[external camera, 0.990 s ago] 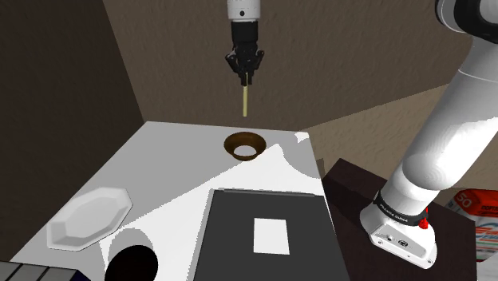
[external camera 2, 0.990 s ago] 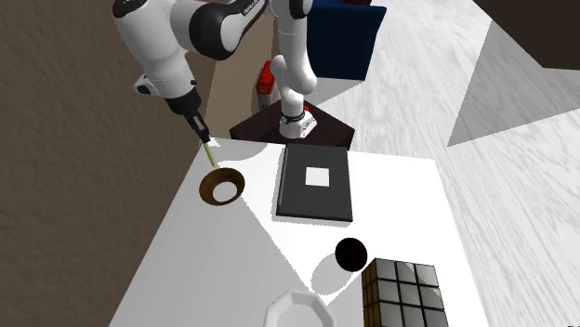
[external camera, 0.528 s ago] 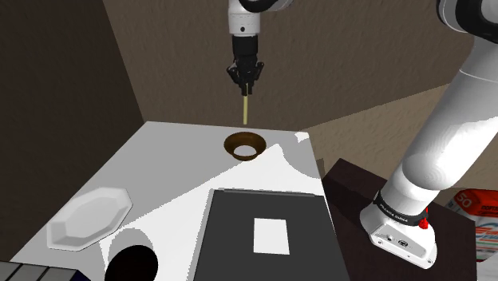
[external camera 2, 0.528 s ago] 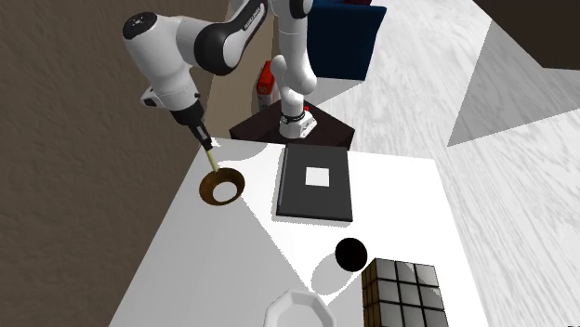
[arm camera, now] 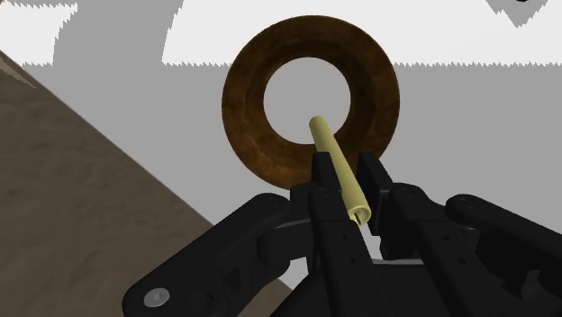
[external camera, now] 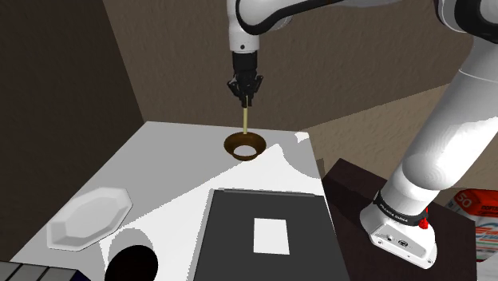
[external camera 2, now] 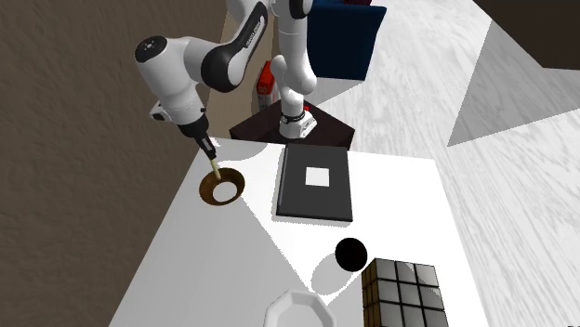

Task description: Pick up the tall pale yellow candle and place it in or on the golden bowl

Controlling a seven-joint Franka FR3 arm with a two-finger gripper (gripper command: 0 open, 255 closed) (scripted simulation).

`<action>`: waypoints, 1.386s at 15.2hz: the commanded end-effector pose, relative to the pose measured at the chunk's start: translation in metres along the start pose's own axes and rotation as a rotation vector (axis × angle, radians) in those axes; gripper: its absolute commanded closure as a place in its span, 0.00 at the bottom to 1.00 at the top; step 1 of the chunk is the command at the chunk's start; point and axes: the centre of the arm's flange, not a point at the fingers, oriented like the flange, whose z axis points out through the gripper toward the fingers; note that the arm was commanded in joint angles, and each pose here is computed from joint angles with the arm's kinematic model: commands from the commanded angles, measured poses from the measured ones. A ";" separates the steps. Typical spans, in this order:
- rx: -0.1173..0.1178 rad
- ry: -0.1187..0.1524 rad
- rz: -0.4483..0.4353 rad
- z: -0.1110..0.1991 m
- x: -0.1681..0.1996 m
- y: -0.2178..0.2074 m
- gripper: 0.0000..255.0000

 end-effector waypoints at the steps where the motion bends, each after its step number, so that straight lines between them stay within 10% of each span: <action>1: 0.000 0.001 0.000 0.010 0.001 0.000 1.00; 15: 0.000 0.001 0.000 0.044 0.004 0.000 1.00; 16: 0.000 0.001 0.000 0.044 0.004 0.000 0.00; 21: 0.000 0.001 0.000 0.044 0.004 0.000 0.00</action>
